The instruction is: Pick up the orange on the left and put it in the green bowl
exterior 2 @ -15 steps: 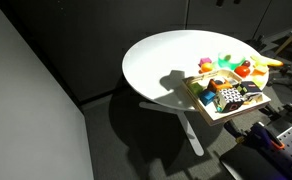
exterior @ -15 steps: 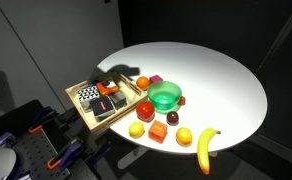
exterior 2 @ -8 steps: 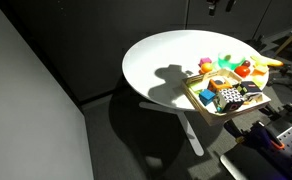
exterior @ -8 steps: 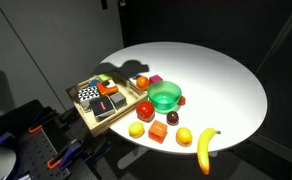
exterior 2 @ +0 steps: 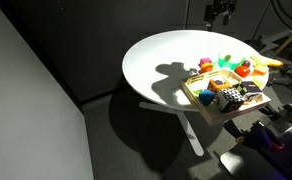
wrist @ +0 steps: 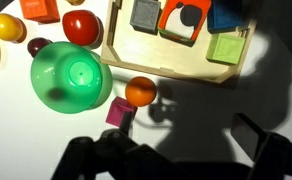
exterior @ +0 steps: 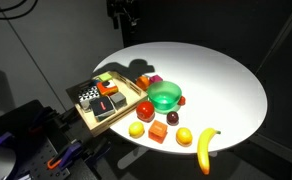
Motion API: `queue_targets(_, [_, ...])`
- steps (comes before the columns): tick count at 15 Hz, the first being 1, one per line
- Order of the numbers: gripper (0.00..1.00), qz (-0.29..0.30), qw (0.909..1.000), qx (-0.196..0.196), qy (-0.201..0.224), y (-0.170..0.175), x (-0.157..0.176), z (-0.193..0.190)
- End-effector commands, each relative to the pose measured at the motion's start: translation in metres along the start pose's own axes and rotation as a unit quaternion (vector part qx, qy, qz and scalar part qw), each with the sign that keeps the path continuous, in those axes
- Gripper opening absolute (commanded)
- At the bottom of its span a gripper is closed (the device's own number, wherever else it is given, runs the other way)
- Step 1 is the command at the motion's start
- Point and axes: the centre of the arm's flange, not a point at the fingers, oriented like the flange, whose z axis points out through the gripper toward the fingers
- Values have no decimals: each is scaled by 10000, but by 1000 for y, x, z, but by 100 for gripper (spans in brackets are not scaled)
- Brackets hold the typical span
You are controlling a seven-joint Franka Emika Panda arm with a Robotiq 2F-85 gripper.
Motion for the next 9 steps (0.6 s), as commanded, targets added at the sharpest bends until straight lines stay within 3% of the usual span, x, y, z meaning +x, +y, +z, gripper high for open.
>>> queue_targets(1, [100,202,9997,-140,-10,15,18,20])
queue_targets(7, [100,499,9987,0,29,36,32,51])
queue_targets(9, [100,331,9994,-33,-37,33,21,57])
